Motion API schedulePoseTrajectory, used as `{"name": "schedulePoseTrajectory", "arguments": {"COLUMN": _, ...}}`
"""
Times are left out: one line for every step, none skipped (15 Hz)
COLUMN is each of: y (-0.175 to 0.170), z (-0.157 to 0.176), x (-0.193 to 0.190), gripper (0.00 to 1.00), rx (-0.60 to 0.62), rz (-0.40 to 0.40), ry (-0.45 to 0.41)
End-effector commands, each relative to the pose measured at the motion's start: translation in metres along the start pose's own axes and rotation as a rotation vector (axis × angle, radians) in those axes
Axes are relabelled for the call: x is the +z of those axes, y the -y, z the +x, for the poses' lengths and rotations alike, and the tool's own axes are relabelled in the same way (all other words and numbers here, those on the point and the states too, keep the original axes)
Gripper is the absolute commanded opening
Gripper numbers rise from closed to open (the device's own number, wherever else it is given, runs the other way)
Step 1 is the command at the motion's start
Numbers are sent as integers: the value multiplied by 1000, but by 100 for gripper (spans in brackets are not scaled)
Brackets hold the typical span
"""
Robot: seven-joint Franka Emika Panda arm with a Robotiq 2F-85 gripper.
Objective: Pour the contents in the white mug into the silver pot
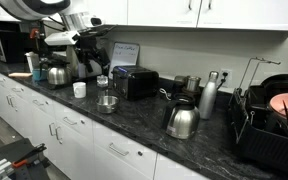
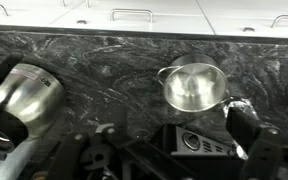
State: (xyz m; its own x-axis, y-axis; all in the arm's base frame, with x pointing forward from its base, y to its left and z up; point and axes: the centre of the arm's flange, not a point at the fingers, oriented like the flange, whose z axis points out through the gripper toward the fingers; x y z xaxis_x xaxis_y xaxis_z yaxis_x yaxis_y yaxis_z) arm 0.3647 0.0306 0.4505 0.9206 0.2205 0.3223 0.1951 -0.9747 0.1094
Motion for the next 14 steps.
{"name": "schedulePoseTrajectory", "arguments": {"y": 36, "z": -26, "x": -16, "gripper": 100, "rx": -22, "rz": 94, "ry": -75}}
{"name": "schedulePoseTrajectory", "arguments": {"y": 24, "z": -8, "x": -10, "gripper": 100, "rx": -18, "rz": 51, "ry": -31}}
{"name": "schedulePoseTrajectory", "arguments": {"y": 31, "z": -12, "x": -12, "gripper": 100, "rx": -26, "rz": 60, "ry": -39}}
{"name": "schedulePoseTrajectory", "arguments": {"y": 31, "z": -12, "x": -14, "gripper": 100, "rx": -23, "rz": 59, "ry": -43}}
{"name": "schedulePoseTrajectory", "arguments": {"y": 28, "z": -12, "x": -13, "gripper": 100, "rx": -18, "rz": 57, "ry": -40}}
{"name": "schedulePoseTrajectory", "arguments": {"y": 27, "z": -12, "x": -11, "gripper": 100, "rx": -14, "rz": 56, "ry": -35}}
{"name": "schedulePoseTrajectory", "arguments": {"y": 27, "z": -12, "x": -10, "gripper": 100, "rx": -14, "rz": 56, "ry": -33}}
{"name": "schedulePoseTrajectory", "arguments": {"y": 27, "z": -11, "x": -10, "gripper": 100, "rx": -14, "rz": 57, "ry": -32}}
{"name": "schedulePoseTrajectory", "arguments": {"y": 27, "z": -11, "x": -10, "gripper": 100, "rx": -14, "rz": 57, "ry": -31}}
{"name": "schedulePoseTrajectory", "arguments": {"y": 27, "z": -11, "x": -10, "gripper": 100, "rx": -14, "rz": 57, "ry": -31}}
{"name": "schedulePoseTrajectory", "arguments": {"y": 36, "z": -13, "x": -8, "gripper": 100, "rx": -29, "rz": 65, "ry": -38}}
{"name": "schedulePoseTrajectory", "arguments": {"y": 44, "z": -15, "x": -7, "gripper": 100, "rx": -47, "rz": 71, "ry": -43}}
{"name": "schedulePoseTrajectory", "arguments": {"y": 58, "z": -19, "x": -5, "gripper": 100, "rx": -62, "rz": 93, "ry": -50}}
{"name": "schedulePoseTrajectory", "arguments": {"y": 71, "z": -21, "x": -5, "gripper": 100, "rx": -76, "rz": 114, "ry": -52}}
